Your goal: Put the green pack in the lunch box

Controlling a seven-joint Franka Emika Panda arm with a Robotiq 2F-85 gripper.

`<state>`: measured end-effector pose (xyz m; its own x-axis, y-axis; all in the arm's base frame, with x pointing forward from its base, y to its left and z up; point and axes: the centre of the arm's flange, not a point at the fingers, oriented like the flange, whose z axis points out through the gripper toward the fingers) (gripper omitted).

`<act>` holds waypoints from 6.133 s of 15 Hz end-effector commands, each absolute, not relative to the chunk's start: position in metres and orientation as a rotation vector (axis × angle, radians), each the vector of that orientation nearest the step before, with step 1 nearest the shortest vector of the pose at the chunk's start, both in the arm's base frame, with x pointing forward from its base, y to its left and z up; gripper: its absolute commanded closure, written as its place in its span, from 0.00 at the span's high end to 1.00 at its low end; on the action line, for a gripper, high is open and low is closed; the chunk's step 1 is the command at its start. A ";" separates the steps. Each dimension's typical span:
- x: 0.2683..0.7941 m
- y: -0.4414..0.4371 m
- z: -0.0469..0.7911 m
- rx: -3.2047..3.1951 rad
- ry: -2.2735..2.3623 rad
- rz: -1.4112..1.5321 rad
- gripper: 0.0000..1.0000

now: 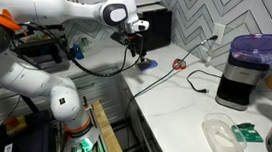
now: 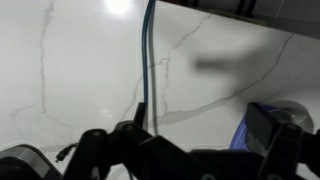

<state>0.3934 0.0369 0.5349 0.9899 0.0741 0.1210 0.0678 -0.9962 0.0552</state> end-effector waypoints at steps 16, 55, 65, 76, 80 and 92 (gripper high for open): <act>0.469 -0.251 0.565 2.793 -0.739 0.221 1.00; 0.611 -0.453 0.373 2.794 -1.111 0.329 0.79; 0.603 -0.456 0.379 2.794 -1.140 0.311 0.00; 0.507 -0.466 0.487 2.776 -1.628 0.496 0.00; 0.441 -0.469 0.535 2.649 -1.873 0.594 0.00; 0.403 -0.449 0.545 2.205 -2.333 0.644 0.00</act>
<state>0.3984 -0.4513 0.5452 -0.0588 -0.9821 0.1792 -0.9309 -0.0109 -0.3651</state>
